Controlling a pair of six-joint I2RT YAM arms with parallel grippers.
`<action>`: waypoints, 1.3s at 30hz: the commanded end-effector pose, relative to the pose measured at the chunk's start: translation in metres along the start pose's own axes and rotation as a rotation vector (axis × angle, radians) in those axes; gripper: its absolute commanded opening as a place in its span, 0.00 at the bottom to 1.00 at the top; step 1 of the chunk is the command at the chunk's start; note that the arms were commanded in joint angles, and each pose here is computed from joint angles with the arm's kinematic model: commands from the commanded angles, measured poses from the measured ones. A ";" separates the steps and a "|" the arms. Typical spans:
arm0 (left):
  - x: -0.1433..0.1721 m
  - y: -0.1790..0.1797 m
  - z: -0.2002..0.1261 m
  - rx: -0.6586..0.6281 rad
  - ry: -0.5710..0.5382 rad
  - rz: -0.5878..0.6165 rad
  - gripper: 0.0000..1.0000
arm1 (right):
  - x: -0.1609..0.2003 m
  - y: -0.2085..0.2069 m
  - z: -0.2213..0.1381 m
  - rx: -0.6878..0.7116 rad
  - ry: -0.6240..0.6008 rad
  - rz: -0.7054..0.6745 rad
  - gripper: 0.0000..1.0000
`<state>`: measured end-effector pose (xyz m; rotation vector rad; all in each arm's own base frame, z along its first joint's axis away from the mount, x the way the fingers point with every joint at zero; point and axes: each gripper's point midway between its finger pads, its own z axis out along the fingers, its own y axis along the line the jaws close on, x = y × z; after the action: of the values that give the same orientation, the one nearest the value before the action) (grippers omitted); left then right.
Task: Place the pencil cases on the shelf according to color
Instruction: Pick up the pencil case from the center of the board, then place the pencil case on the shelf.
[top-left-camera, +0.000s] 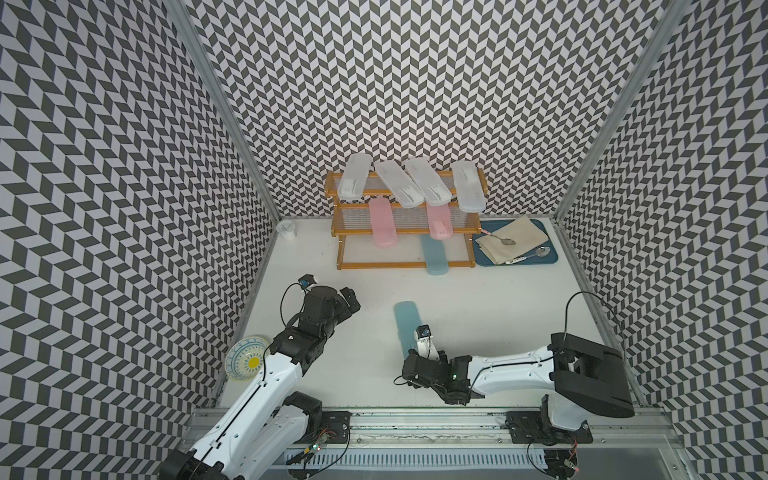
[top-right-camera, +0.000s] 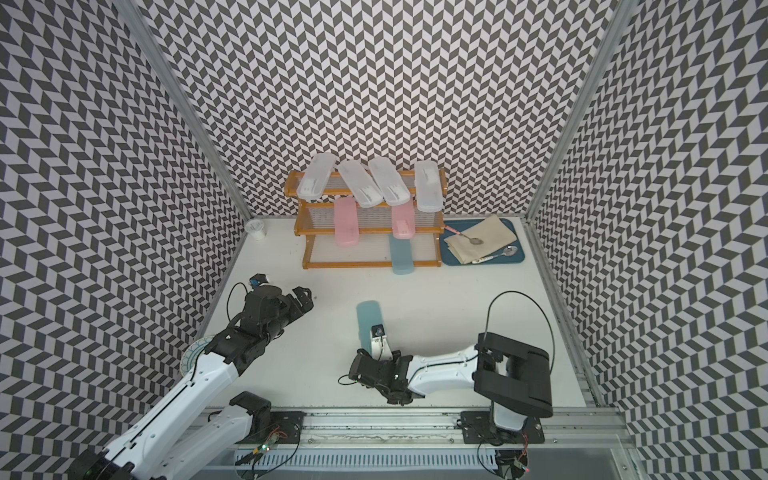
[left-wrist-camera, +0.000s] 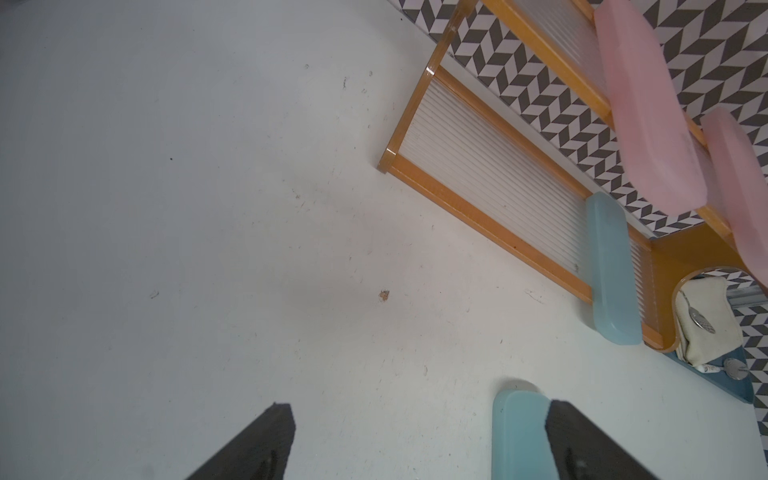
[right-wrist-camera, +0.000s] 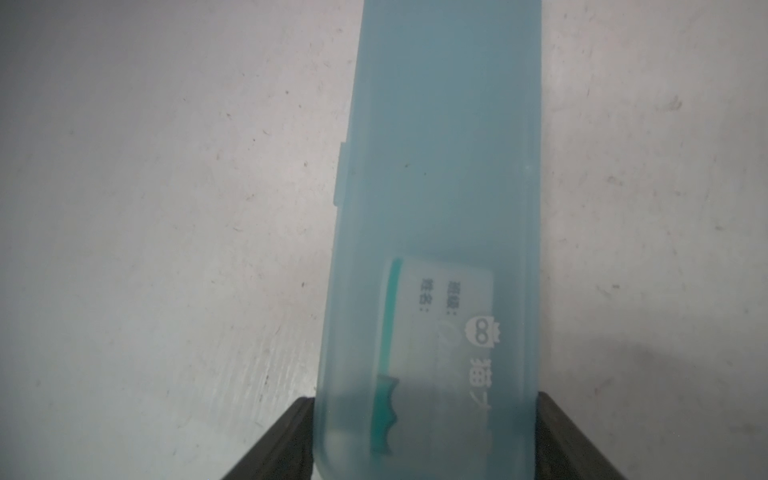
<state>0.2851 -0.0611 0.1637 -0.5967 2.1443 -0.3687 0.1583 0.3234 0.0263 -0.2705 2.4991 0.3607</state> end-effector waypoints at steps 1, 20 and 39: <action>-0.013 -0.010 -0.005 0.030 -0.022 0.008 1.00 | -0.006 -0.007 -0.013 -0.001 -0.022 0.027 0.64; -0.015 -0.026 -0.001 0.106 -0.028 -0.016 1.00 | -0.118 0.036 -0.035 -0.069 -0.273 0.018 0.68; -0.068 -0.011 0.040 0.017 -0.093 -0.032 1.00 | -0.236 0.046 0.101 -0.094 -0.246 0.101 0.68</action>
<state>0.3447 -0.0408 0.1717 -0.6498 2.1000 -0.3588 0.3702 0.4136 0.0865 -0.1466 2.3062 0.4759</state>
